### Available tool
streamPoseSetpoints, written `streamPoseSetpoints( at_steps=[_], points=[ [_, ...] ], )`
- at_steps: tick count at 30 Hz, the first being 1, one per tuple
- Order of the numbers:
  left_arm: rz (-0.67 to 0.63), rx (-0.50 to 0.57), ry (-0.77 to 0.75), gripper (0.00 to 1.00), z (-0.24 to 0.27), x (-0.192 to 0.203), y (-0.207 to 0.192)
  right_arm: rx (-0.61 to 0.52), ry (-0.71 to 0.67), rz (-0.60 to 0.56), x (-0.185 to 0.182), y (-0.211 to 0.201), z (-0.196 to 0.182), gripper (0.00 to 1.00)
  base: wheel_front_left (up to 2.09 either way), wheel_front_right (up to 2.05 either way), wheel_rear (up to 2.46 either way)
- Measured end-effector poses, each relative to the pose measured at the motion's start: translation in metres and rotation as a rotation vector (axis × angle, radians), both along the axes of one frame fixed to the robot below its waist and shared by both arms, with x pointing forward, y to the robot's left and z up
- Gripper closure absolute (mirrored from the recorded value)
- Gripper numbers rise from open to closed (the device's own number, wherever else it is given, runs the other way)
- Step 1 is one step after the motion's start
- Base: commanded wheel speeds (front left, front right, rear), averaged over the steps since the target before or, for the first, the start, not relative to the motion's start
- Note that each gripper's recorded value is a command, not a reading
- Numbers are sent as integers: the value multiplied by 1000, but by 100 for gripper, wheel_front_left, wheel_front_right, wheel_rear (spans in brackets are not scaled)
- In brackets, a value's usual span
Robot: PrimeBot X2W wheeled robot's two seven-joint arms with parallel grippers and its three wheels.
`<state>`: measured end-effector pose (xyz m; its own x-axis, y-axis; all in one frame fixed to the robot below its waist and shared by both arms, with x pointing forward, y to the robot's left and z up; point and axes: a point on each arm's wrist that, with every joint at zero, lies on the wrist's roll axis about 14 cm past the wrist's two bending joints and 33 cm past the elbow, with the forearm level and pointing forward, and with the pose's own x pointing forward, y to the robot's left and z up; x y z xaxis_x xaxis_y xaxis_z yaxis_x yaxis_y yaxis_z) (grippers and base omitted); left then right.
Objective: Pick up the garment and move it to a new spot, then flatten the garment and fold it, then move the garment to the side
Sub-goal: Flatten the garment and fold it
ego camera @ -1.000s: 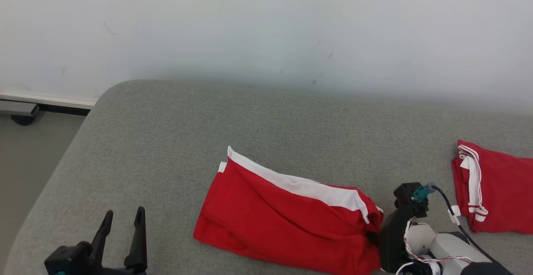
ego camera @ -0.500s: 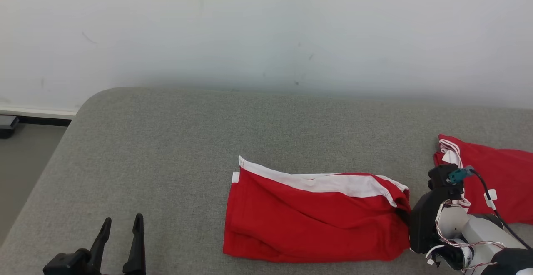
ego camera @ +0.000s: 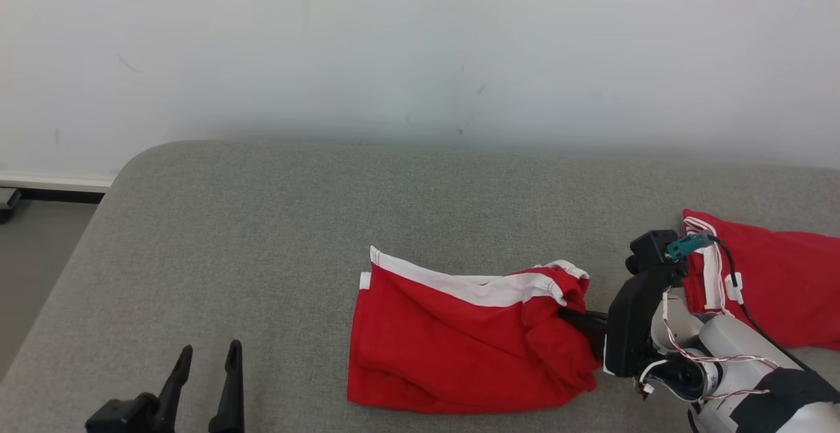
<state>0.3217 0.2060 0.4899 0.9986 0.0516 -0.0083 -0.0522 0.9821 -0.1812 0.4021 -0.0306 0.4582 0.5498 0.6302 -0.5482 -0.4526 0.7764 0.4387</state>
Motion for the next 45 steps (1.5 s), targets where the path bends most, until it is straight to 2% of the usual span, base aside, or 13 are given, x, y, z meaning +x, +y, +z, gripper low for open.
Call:
streamPoseSetpoints(
  at_steps=[9, 16, 28, 45],
  points=[
    [-4, 0, 5, 0, -3, 0, -3, 83, 72, 106, -15, 42, 9, 100, 0, 0, 0],
    [9, -14, 15, 0, -6, -3, -1, 117, 73, 181, -12, 79, 27, 100, 0, 0, 0],
    [37, -30, 22, 0, -9, -8, 3, 80, 140, 261, -22, 119, 22, 100, 0, 0, 0],
    [64, -63, 29, 0, -13, -13, 4, -26, 236, 227, -19, 132, -1, 100, 0, 0, 0]
  ],
)
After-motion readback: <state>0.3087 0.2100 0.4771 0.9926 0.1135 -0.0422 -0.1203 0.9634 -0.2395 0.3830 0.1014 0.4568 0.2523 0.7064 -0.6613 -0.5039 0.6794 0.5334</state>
